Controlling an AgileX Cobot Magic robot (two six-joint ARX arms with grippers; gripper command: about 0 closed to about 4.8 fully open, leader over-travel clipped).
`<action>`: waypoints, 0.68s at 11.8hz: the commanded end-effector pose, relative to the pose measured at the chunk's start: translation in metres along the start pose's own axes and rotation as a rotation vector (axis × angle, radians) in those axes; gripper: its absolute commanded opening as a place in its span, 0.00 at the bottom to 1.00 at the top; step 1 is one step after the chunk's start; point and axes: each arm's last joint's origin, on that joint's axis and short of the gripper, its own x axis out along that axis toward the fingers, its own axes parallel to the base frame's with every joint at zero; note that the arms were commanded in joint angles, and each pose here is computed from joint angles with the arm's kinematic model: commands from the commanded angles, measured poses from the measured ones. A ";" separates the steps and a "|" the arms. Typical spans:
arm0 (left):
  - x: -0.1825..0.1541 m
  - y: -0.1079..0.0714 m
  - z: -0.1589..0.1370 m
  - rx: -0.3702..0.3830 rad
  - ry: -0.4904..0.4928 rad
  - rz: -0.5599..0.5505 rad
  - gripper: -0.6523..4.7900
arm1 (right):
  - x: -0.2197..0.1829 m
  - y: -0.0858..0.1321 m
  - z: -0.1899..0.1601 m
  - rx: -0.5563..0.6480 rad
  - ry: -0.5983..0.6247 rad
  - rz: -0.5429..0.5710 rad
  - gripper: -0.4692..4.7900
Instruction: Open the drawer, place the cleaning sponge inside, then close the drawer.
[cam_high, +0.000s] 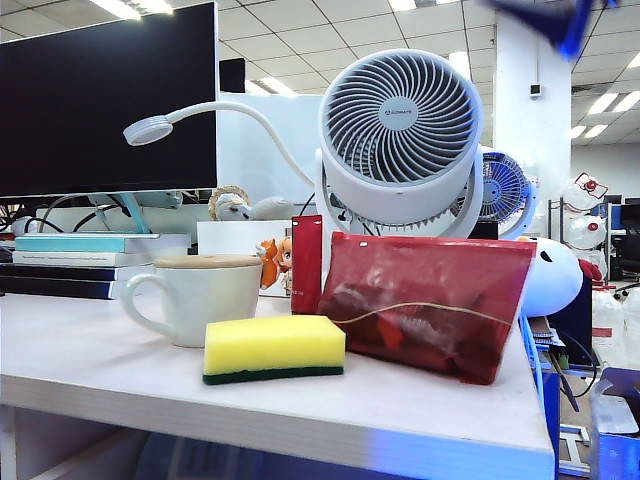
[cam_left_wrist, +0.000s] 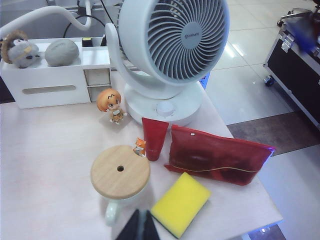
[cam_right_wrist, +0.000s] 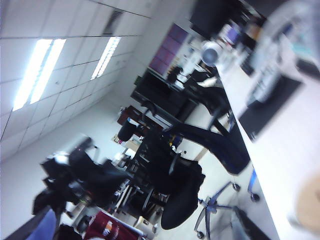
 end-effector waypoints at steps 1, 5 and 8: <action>-0.001 0.000 0.001 0.011 -0.012 -0.002 0.12 | 0.031 0.056 0.037 -0.141 0.022 0.094 1.00; -0.001 0.000 0.001 0.011 -0.012 -0.002 0.12 | 0.045 0.121 0.069 -0.365 -0.012 0.159 1.00; -0.001 0.000 0.001 0.011 -0.012 -0.002 0.12 | 0.045 0.136 0.071 -0.332 -0.033 0.194 1.00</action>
